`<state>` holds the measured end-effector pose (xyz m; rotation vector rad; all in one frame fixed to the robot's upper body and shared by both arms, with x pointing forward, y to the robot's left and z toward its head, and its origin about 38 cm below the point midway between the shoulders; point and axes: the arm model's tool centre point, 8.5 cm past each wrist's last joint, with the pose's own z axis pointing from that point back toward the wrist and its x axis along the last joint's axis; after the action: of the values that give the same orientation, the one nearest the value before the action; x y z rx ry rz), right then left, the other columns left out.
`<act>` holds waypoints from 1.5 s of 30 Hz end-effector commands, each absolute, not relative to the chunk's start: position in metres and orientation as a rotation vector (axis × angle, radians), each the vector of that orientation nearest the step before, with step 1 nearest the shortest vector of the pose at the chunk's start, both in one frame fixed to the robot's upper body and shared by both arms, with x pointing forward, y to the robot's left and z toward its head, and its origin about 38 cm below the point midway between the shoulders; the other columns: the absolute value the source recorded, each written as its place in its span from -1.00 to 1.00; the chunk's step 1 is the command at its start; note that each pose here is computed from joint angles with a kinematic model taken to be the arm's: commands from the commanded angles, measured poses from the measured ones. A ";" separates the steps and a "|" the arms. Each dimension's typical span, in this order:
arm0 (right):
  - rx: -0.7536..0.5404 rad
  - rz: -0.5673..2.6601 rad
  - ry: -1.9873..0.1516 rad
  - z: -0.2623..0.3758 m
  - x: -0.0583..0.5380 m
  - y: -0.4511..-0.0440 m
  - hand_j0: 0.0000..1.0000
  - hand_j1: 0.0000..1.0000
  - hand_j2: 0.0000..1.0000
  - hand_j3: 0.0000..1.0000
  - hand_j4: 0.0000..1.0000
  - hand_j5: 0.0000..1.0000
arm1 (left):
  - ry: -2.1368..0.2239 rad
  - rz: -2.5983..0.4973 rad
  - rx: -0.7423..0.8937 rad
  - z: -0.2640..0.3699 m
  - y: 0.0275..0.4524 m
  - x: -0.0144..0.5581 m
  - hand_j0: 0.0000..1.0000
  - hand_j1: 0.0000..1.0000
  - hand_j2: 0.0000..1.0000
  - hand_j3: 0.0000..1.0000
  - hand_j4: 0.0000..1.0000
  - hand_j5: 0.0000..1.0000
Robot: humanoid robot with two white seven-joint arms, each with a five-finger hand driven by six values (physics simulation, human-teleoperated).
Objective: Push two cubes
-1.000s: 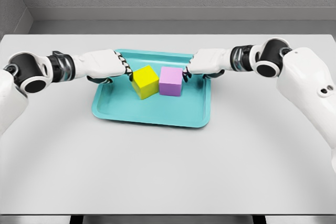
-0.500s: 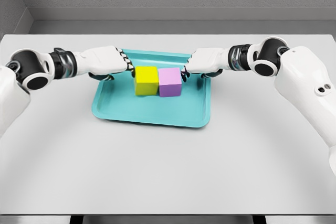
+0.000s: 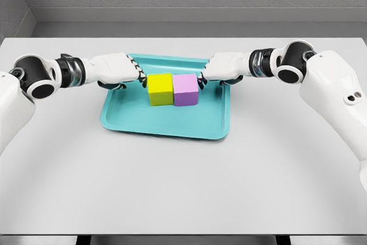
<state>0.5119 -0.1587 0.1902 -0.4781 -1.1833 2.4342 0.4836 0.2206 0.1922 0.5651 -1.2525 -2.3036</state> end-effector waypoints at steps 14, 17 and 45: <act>-0.467 2.428 -1.201 0.190 0.510 -0.156 0.28 0.28 0.28 0.28 0.28 0.28 | -1.200 -2.129 0.624 0.237 0.335 0.474 0.19 0.19 0.19 0.19 0.19 0.19; -0.466 2.426 -1.199 0.190 0.510 -0.157 0.28 0.28 0.28 0.28 0.28 0.28 | -1.191 -2.108 0.647 0.251 0.353 0.471 0.20 0.20 0.20 0.20 0.20 0.20; -0.466 1.888 -1.454 0.273 0.422 -0.382 1.00 1.00 1.00 1.00 1.00 1.00 | -1.210 -2.030 0.723 0.271 0.379 0.468 0.21 0.21 0.21 0.21 0.21 0.21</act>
<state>0.4229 -0.3795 0.2617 -0.4582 -1.4251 1.9080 0.4685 0.3775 0.2689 0.7174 -1.2060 -2.0379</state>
